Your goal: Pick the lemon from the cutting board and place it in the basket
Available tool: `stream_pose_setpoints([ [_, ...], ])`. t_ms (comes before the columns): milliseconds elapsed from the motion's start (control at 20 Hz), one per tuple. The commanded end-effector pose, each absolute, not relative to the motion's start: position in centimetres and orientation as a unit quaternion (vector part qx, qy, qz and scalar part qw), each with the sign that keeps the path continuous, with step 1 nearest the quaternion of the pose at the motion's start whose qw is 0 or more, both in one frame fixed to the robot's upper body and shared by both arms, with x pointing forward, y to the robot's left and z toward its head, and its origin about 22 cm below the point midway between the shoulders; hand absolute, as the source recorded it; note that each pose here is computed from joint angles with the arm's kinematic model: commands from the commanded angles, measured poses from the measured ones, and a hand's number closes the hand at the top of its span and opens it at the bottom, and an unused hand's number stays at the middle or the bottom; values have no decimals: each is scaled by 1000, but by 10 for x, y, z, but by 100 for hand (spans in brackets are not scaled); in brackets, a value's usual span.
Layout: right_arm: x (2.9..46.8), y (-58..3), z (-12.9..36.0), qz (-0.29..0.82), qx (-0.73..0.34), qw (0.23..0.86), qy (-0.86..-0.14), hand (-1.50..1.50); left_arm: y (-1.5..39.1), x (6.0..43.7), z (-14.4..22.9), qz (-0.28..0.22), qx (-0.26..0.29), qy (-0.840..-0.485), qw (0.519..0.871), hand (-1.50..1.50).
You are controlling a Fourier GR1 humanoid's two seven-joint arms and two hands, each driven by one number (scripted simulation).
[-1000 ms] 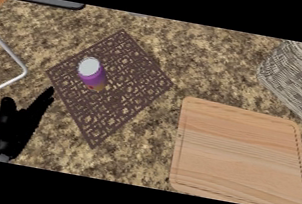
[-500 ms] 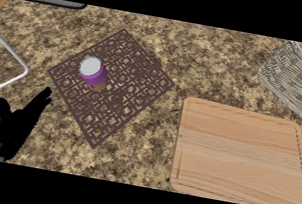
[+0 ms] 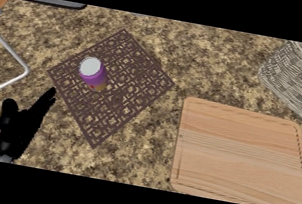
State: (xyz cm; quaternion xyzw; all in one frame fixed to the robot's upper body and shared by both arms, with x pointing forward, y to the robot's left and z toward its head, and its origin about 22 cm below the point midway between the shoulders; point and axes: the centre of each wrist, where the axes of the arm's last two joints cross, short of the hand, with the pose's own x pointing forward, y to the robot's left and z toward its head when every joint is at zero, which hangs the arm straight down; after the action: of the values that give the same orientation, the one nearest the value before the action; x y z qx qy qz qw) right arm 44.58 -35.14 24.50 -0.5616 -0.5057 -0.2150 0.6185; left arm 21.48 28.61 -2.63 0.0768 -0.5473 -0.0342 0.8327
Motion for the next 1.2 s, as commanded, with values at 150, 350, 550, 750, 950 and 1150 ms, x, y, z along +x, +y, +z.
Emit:
stream_pose_setpoints([
  [150,437,-381,222,-230,-551,621,-508,150,294,199,-50,-22,69,-492,868,0],
  [350,426,-407,200,-167,-636,641,-396,150,301,207,-42,-13,76,-492,867,0],
  [550,425,-410,198,-131,-645,642,-392,-150,290,206,-41,-23,71,-482,873,0],
  [750,419,-417,192,-141,-652,617,-419,-150,300,202,-57,-16,73,-488,870,0],
  [950,417,-413,205,-154,-646,603,-441,-150,300,198,-61,-7,78,-479,874,0],
  [1150,409,-422,219,-220,-638,580,-457,-150,293,186,-55,-15,70,-480,874,0],
])
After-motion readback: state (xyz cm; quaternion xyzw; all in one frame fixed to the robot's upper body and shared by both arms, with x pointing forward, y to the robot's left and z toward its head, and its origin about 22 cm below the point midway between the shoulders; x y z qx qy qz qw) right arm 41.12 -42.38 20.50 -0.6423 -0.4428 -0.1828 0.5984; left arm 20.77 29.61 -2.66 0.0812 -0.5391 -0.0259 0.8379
